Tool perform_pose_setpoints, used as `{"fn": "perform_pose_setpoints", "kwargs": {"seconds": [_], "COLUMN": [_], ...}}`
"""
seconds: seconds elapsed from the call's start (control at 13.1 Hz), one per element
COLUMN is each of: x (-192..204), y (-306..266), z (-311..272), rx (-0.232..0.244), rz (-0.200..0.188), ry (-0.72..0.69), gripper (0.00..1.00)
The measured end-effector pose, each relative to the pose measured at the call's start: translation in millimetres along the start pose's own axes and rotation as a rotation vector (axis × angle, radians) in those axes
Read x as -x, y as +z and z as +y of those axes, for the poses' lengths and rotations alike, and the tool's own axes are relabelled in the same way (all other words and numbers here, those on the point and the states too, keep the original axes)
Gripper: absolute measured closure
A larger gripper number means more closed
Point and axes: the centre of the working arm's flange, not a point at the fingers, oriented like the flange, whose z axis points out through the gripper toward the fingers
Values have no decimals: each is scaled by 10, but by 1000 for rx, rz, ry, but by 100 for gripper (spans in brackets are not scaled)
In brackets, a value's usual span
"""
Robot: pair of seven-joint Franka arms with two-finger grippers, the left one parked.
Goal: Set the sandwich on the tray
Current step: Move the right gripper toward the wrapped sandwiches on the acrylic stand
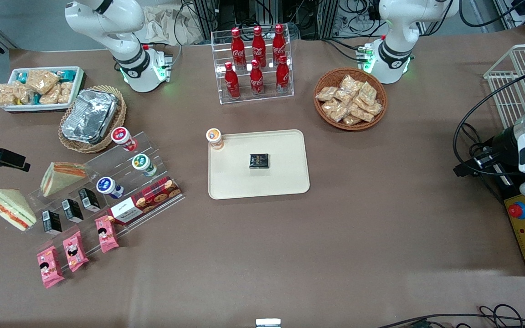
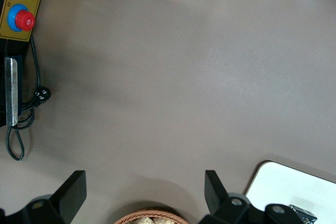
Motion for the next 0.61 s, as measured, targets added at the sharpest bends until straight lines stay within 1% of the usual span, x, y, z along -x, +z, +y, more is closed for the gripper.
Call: {"fn": "perform_pose_setpoints", "kwargs": {"seconds": [0.15,0.23,0.61], "x": [20,22,12], "y": [15,17,11], "z": [-21,-23,-16], "rx": [-2,-1,4], "rz": [-19,-21,-13], "ry": [-7,-9,-9], "gripper": [0,0,0]}}
